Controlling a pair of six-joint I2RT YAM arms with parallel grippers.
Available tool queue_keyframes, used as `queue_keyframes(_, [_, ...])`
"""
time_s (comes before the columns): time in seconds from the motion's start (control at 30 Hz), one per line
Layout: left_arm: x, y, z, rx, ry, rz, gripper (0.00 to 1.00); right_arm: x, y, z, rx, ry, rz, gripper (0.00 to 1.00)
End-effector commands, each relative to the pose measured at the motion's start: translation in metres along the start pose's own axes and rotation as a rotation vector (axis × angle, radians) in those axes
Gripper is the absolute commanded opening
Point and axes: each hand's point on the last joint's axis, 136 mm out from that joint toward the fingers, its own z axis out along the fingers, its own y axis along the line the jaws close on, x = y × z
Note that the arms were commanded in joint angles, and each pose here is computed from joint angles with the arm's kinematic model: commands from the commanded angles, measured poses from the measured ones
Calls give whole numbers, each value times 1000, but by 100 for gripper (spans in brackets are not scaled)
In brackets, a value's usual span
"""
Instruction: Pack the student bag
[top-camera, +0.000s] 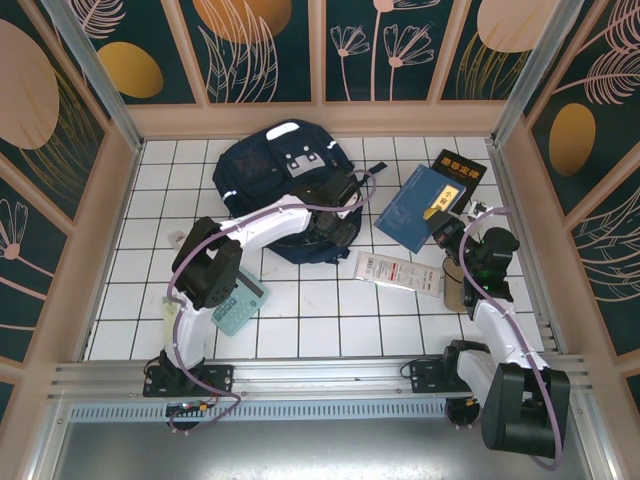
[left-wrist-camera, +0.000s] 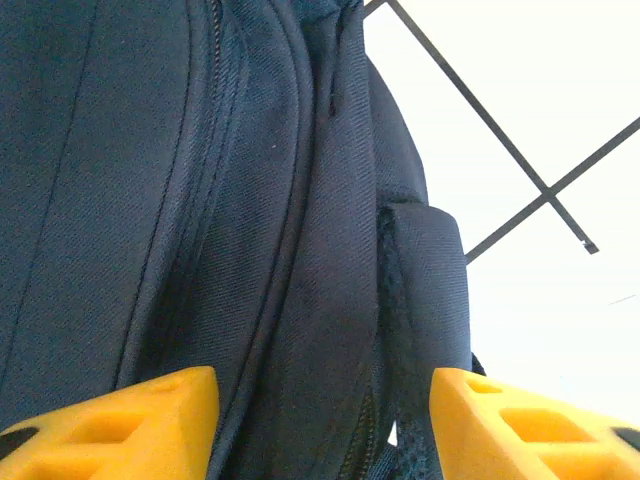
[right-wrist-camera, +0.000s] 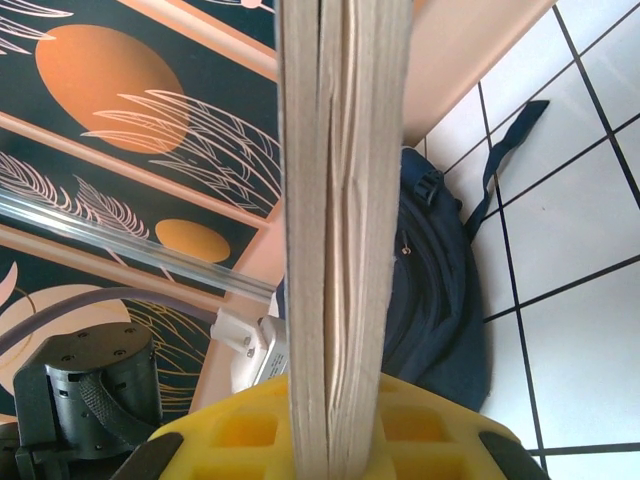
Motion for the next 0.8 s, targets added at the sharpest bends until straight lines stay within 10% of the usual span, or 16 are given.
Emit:
queue_keyframes(0.0, [-6, -4, 3, 15, -6, 12, 56, -7, 17, -4, -61, -25, -46, 0])
queue_keyframes(0.13, [-2, 1, 11, -18, 8, 15, 41, -7, 17, -4, -63, -23, -48, 0])
queue_keyframes(0.3, [-15, 5, 2, -38, -40, 15, 0, -7, 14, -4, -53, -28, -46, 0])
queue_keyframes(0.77, [-114, 26, -134, -128, -458, -108, 0, 8, 18, 2, -101, 19, 3, 0])
